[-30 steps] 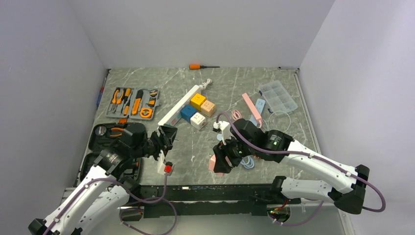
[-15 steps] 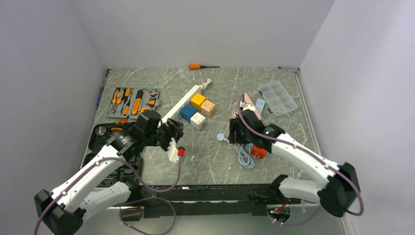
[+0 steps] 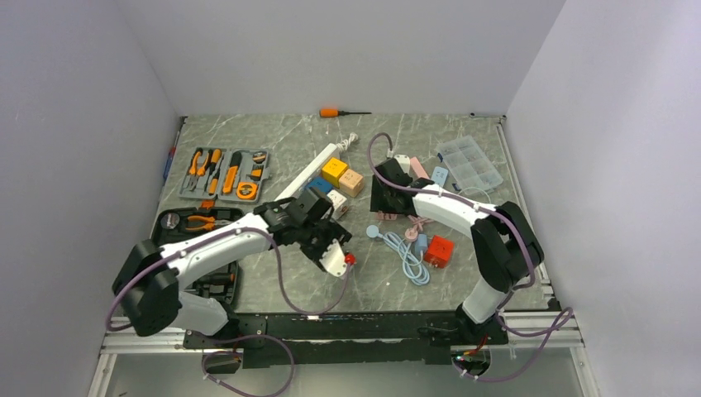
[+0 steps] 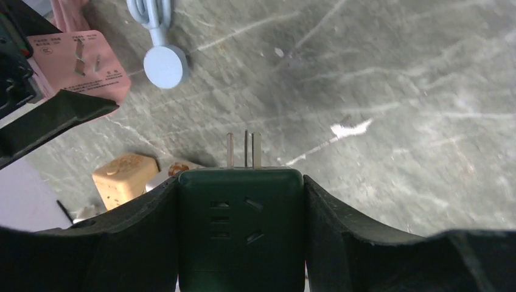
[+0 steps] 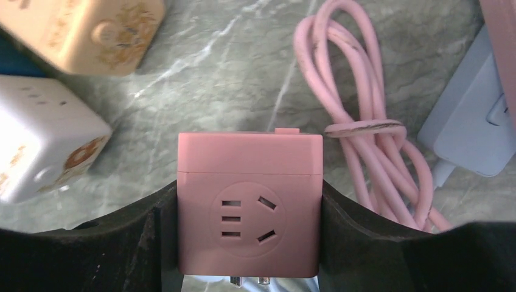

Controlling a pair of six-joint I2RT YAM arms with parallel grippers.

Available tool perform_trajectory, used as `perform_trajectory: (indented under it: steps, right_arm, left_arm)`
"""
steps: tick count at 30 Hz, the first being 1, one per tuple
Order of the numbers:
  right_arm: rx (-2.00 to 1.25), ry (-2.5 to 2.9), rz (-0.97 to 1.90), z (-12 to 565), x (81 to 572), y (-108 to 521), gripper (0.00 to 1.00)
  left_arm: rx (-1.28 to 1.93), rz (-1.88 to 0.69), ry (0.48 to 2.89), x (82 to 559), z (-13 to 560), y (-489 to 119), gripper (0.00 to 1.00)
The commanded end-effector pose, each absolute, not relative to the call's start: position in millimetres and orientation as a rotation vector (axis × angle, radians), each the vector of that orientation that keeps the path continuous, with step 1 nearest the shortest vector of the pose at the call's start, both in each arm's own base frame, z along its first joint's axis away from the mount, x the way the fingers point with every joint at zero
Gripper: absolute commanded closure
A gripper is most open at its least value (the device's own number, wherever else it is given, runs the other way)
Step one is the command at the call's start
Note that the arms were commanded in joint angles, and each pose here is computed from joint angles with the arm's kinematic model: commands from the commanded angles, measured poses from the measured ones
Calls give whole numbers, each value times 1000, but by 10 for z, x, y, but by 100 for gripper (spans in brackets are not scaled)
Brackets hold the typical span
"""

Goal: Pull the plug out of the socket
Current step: Place the socket at the center of the board.

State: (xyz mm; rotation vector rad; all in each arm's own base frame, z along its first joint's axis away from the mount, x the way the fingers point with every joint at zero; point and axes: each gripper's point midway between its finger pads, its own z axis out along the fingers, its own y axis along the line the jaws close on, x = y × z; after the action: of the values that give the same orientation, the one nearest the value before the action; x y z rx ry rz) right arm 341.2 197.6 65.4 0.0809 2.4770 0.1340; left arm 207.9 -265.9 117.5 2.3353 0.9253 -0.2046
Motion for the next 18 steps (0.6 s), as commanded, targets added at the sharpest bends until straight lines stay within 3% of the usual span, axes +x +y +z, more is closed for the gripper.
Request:
perform_trajectory:
  steps: [1, 3, 6, 13, 18]
  right_arm:
    - [210, 2440, 44, 579, 3595, 1718, 100]
    - [268, 2448, 17, 522, 3609, 1579, 100]
    - [328, 2450, 14, 472, 3592, 1464, 88]
    - [427, 2455, -45, 461, 3761, 1306, 30]
    - [459, 2427, -66, 721, 4080, 1327, 12]
  left_arm:
    - [2194, -265, 987, 2148, 1445, -3070, 98]
    - [2177, -300, 1064, 2120, 1422, -3169, 98]
    - [2200, -364, 1204, 2083, 1316, -3284, 97]
    - [2243, -438, 1382, 1993, 972, -3561, 96]
    - [2242, -523, 1467, 1837, 870, -3724, 91]
